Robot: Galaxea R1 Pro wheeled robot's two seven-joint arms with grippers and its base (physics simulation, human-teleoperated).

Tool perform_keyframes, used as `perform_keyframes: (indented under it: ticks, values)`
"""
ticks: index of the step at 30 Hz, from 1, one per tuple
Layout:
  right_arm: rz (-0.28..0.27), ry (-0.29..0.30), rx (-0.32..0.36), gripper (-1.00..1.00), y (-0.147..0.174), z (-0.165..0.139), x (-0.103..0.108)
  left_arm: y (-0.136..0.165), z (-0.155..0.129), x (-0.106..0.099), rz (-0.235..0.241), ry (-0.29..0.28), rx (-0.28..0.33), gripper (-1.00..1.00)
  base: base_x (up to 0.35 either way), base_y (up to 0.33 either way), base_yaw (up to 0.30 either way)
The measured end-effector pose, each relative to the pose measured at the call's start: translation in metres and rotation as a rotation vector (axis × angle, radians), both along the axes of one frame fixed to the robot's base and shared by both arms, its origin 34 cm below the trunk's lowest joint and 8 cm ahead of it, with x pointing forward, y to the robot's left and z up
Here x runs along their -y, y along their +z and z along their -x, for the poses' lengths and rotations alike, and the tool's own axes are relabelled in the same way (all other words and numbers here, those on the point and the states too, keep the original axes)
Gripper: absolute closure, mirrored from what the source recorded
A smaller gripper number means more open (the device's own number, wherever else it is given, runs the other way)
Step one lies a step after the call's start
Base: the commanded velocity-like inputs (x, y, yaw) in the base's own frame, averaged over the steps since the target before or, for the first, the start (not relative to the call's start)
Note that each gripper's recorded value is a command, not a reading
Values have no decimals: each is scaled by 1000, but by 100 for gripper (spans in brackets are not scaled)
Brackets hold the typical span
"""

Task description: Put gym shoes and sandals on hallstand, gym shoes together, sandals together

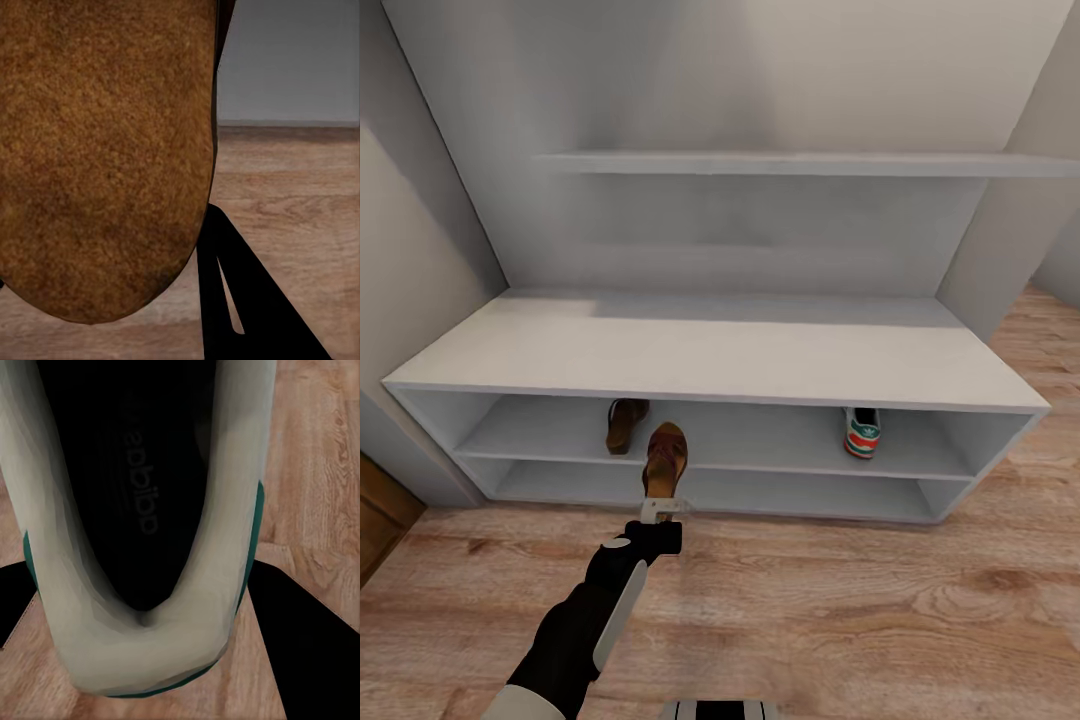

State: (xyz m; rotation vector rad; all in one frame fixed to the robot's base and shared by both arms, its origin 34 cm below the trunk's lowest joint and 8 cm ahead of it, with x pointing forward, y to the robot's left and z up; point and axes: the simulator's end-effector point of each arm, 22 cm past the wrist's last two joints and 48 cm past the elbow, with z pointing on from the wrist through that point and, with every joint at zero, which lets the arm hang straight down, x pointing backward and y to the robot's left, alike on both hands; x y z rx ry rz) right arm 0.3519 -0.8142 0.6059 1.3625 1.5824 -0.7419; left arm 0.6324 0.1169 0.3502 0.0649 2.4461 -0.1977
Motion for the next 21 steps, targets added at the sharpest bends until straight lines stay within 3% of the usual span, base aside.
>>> perform_keyframes:
  ticks: [6,17,21]
  values:
    - [1,0,0,100,0,0,0,0,0,0,0,0,0,100,71,0,0]
    - [1,0,0,100,0,0,0,0,0,0,0,0,1,100,308,22,0]
    - [1,0,0,100,0,0,0,0,0,0,-1,1,1,100,112,1,0]
